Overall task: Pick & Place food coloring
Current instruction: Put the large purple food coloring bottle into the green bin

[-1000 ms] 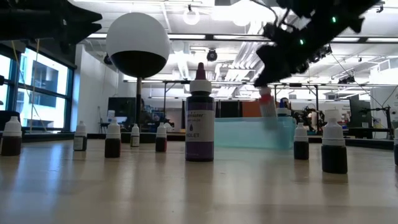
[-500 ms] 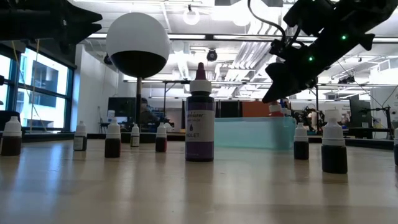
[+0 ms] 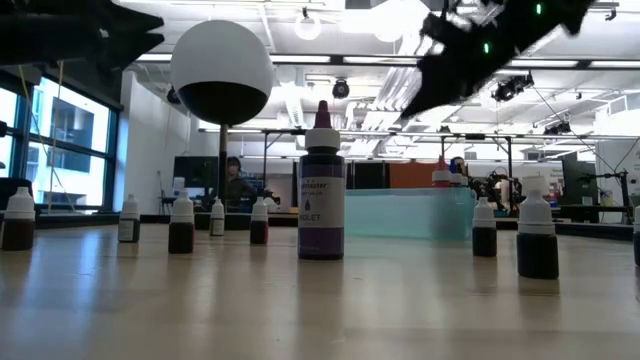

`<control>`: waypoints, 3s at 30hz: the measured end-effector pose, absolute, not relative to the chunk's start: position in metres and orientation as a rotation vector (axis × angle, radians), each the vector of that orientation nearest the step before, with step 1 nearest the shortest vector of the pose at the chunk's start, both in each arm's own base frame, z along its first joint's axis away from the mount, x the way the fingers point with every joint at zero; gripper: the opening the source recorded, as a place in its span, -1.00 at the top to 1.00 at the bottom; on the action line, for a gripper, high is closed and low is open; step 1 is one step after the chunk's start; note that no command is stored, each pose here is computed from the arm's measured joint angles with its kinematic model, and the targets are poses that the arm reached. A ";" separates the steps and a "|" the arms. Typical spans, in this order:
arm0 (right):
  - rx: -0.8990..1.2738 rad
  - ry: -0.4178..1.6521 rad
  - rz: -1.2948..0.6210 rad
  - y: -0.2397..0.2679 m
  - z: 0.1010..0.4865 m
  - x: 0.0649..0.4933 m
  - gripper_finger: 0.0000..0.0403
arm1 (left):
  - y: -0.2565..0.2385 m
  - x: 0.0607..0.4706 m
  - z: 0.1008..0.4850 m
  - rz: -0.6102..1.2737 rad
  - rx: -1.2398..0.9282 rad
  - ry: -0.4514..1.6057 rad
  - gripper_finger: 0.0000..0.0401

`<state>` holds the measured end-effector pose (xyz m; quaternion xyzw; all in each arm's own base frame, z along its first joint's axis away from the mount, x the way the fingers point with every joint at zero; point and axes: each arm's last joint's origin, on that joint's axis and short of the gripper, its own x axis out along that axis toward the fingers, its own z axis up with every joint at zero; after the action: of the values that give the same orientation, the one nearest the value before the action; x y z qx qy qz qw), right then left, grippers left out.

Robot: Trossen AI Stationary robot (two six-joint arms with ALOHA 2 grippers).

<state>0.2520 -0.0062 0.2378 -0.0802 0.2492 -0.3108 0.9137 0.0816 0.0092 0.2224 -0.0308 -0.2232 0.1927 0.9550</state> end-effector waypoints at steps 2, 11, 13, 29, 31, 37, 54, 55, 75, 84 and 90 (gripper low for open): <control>-0.178 0.495 -0.633 -0.002 0.254 0.251 0.64 | 0.006 0.082 0.224 0.284 -0.039 -0.472 0.15; -0.163 0.391 -0.587 0.012 0.300 0.226 0.64 | -0.003 0.100 0.242 -0.014 -0.002 -0.412 0.15; -0.144 0.385 -0.578 0.014 0.302 0.221 0.64 | -0.003 0.114 0.247 0.003 -0.018 -0.299 0.15; -0.024 0.489 -0.448 0.019 0.291 0.216 0.64 | -0.014 0.283 0.216 -0.199 -0.070 0.347 0.15; -0.020 0.495 -0.422 0.020 0.290 0.217 0.64 | -0.017 0.300 0.211 -0.281 -0.088 0.369 0.15; -0.012 0.506 -0.394 0.020 0.290 0.216 0.64 | -0.030 0.333 0.200 -0.503 -0.118 0.394 0.15; 0.009 0.517 -0.390 0.020 0.288 0.216 0.64 | -0.059 0.337 0.186 -0.357 0.008 0.458 0.15; 0.017 0.515 -0.392 0.021 0.288 0.216 0.64 | -0.060 0.337 0.184 -0.362 0.005 0.468 0.15; 0.035 0.512 -0.398 0.020 0.288 0.216 0.64 | -0.059 0.355 0.207 -0.282 0.047 0.342 0.50; 0.012 0.573 -0.404 0.020 0.283 0.212 0.64 | 0.003 0.386 0.256 -0.041 0.045 0.322 0.47; 0.015 0.566 -0.462 0.018 0.283 0.211 0.64 | 0.042 0.413 0.247 -0.082 0.049 0.320 0.46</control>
<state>0.2113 0.0184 0.2830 0.0075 0.2768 -0.2259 0.9340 0.4128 0.0418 0.2472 0.0246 0.1595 -0.0408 0.9861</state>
